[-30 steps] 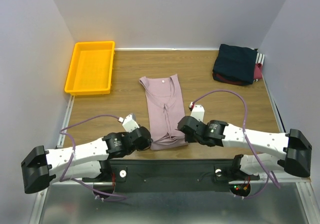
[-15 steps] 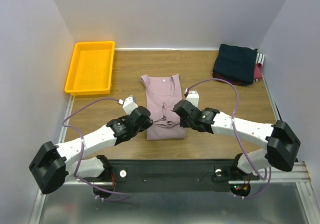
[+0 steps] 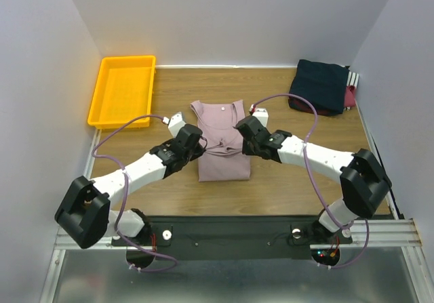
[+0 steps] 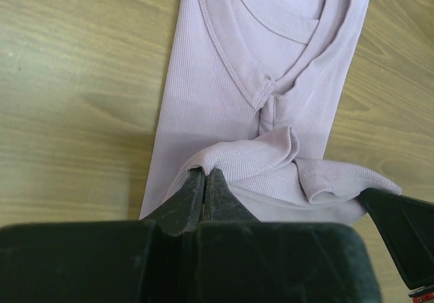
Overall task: Fold and stack the tank tops
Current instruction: Fold the tank top
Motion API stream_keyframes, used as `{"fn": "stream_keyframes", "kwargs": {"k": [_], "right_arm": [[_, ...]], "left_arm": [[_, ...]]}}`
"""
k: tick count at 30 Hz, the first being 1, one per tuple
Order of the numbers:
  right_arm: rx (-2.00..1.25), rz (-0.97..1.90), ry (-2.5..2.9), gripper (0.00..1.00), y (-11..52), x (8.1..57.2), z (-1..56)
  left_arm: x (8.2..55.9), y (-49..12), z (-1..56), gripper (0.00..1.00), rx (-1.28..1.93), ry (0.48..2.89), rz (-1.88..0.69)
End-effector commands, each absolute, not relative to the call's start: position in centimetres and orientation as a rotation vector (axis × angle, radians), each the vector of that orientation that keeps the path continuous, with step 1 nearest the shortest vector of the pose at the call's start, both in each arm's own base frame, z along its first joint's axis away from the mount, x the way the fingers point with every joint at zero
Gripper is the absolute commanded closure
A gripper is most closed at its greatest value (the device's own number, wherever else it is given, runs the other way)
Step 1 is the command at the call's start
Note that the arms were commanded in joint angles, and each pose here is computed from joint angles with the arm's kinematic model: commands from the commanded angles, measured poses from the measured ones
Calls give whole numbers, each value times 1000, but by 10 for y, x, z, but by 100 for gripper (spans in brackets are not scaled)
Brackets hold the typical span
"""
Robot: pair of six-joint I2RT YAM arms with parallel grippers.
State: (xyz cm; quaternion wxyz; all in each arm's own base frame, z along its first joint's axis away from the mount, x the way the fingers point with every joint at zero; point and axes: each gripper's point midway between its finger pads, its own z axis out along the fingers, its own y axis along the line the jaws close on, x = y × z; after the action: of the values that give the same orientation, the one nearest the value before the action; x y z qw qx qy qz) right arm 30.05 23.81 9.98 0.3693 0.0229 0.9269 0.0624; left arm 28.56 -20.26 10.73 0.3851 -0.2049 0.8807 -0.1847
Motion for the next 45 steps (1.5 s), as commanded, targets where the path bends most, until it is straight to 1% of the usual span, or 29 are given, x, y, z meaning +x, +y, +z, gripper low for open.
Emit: {"fn": "stream_keyframes", "kwargs": {"k": [1,8,14,15,16,17,19,20,21,23,25,28,30,32,33,35,36,38,40,41,45], "right_arm": [[76,248,2306,100,252,329,122],[98,250,2317,100,251,351,111],[107,249,2340,100,253,364,96],[117,249,2340,100,252,367,96],[116,252,2344,99,253,368,95],[122,256,2340,92,252,369,95],[126,257,2332,78,252,371,99],[129,263,2322,58,253,373,103],[125,262,2315,51,253,374,106],[129,256,2298,42,251,377,112],[125,258,2273,35,251,379,122],[119,272,2244,35,250,380,137],[116,289,2241,35,250,376,141],[99,319,2256,37,251,369,140],[96,332,2269,38,252,365,137],[86,350,2297,43,255,352,128],[85,347,2310,43,254,347,122],[85,332,2335,44,253,339,109],[88,334,2349,50,257,337,101],[85,322,2369,55,258,338,92],[90,310,2396,57,259,337,77]], "left_arm": [[314,-205,128,100,-494,2177,-491],[330,-207,109,100,-479,2220,-475],[347,-208,104,100,-476,2213,-489],[348,-209,105,90,-475,2210,-503],[351,-210,107,86,-475,2199,-512],[353,-210,109,76,-467,2192,-512],[357,-211,115,65,-462,2174,-520],[358,-211,119,60,-459,2164,-524],[359,-210,122,52,-457,2156,-524],[362,-209,129,46,-455,2136,-528],[365,-207,137,44,-449,2119,-530],[365,-203,146,44,-447,2107,-523],[361,-201,148,48,-453,2107,-526],[355,-201,140,53,-464,2131,-531],[352,-204,136,59,-457,2150,-550],[341,-209,125,68,-460,2188,-591],[334,-210,114,68,-451,2211,-596],[329,-220,111,69,-429,2204,-638],[327,-228,105,69,-417,2207,-684],[327,-233,100,69,-402,2225,-703],[339,-250,102,69,-353,2210,-755]]}}
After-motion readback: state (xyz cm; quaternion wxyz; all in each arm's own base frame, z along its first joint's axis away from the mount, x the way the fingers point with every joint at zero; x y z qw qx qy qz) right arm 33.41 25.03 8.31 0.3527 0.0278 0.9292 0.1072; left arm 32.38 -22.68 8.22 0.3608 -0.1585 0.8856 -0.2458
